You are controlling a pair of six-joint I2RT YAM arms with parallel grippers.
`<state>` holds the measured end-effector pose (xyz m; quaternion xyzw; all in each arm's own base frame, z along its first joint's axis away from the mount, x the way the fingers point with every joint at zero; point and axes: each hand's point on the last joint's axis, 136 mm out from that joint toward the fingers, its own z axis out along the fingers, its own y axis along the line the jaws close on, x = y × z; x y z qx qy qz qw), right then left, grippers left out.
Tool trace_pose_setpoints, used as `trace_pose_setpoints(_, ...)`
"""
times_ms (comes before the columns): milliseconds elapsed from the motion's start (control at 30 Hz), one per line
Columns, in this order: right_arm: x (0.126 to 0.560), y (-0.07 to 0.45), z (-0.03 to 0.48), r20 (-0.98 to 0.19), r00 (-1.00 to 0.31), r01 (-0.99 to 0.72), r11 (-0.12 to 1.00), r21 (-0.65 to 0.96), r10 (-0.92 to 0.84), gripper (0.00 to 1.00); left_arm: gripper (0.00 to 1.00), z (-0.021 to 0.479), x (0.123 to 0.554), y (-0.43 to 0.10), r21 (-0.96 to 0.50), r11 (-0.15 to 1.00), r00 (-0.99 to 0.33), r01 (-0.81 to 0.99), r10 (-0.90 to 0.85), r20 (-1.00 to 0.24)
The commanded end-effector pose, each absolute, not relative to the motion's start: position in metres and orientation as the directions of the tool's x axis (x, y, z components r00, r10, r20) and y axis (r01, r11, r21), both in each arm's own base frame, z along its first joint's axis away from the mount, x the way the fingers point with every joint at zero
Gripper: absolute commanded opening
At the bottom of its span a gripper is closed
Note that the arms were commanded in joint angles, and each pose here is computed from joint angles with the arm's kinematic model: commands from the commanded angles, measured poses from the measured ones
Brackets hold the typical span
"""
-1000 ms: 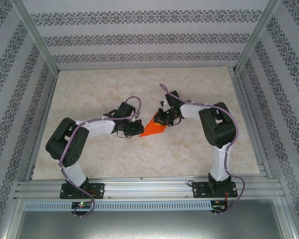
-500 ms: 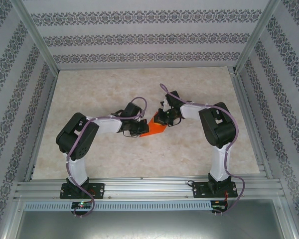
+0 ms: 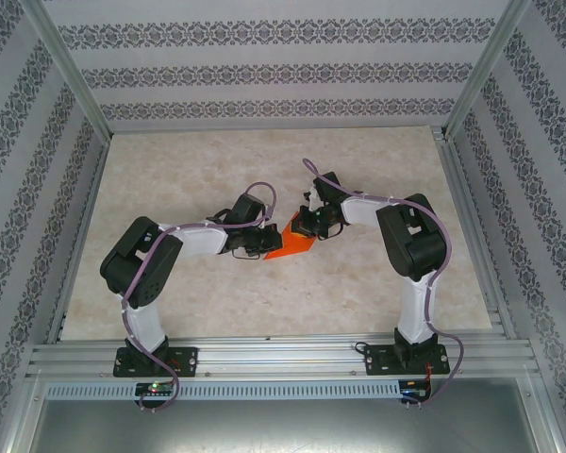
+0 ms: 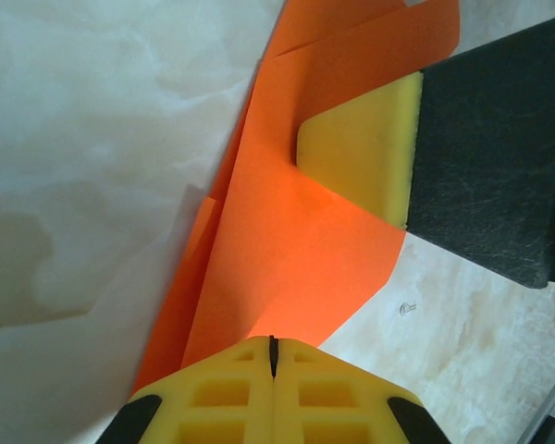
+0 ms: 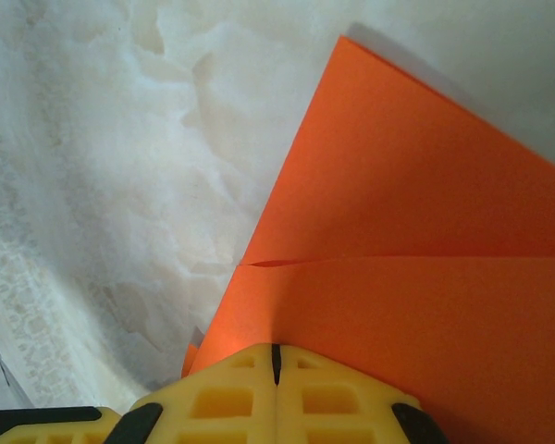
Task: Fold a paper plane with a square sheet of paper (pick it up from the middle)
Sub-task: Fourth fold the wing at the center of the table.
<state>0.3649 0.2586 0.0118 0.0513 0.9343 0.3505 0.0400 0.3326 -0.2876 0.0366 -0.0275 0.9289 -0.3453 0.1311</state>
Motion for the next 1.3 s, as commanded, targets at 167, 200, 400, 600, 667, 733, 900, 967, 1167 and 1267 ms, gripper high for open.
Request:
trace_pose_setpoints(167, 0.336, 0.221, -0.044, 0.059, -0.983, 0.178, 0.846, 0.502, 0.171, 0.02, 0.0, 0.008, 0.329, -0.267, -0.557, 0.83, -0.967, -0.03, -0.165, -0.194)
trace_pose_setpoints(200, 0.34, 0.224, -0.038, 0.044, -0.985, 0.167, 0.836, 0.524, 0.169, 0.02, 0.0, 0.006, 0.328, -0.266, -0.55, 0.834, -0.968, -0.033, -0.163, -0.189)
trace_pose_setpoints(400, 0.356, 0.251, 0.012, -0.063, -0.989, 0.063, 0.757, 0.65, 0.137, 0.04, 0.0, -0.006, 0.32, -0.264, -0.542, 0.839, -0.977, -0.053, -0.157, -0.148)
trace_pose_setpoints(600, 0.349, 0.274, 0.029, -0.104, -0.987, 0.018, 0.732, 0.682, 0.122, 0.04, 0.0, -0.007, 0.318, -0.265, -0.541, 0.839, -0.979, -0.05, -0.148, -0.139)
trace_pose_setpoints(667, 0.348, 0.275, 0.025, -0.096, -0.986, 0.032, 0.728, 0.685, 0.135, 0.05, 0.0, -0.006, 0.319, -0.266, -0.545, 0.837, -0.98, -0.046, -0.145, -0.139)
trace_pose_setpoints(733, 0.347, 0.272, 0.016, -0.081, -0.986, 0.055, 0.737, 0.673, 0.147, 0.05, 0.0, -0.005, 0.319, -0.267, -0.548, 0.836, -0.981, -0.041, -0.139, -0.139)
trace_pose_setpoints(900, 0.341, 0.252, -0.015, -0.02, -0.983, 0.134, 0.785, 0.605, 0.184, 0.04, 0.0, -0.005, 0.311, -0.264, -0.53, 0.848, -0.988, -0.003, -0.084, -0.129)
trace_pose_setpoints(967, 0.34, 0.24, -0.024, 0.001, -0.979, 0.167, 0.799, 0.578, 0.204, 0.04, 0.0, -0.005, 0.304, -0.263, -0.529, 0.848, -0.992, 0.018, -0.051, -0.116)
trace_pose_setpoints(1167, 0.336, 0.222, -0.037, 0.036, -0.977, 0.196, 0.824, 0.531, 0.21, 0.04, 0.0, -0.005, 0.283, -0.252, -0.527, 0.849, -0.998, 0.045, 0.01, -0.07)
trace_pose_setpoints(1267, 0.334, 0.221, -0.04, 0.042, -0.977, 0.198, 0.828, 0.525, 0.207, 0.04, 0.0, -0.004, 0.276, -0.243, -0.509, 0.859, -0.998, 0.051, 0.028, -0.052)
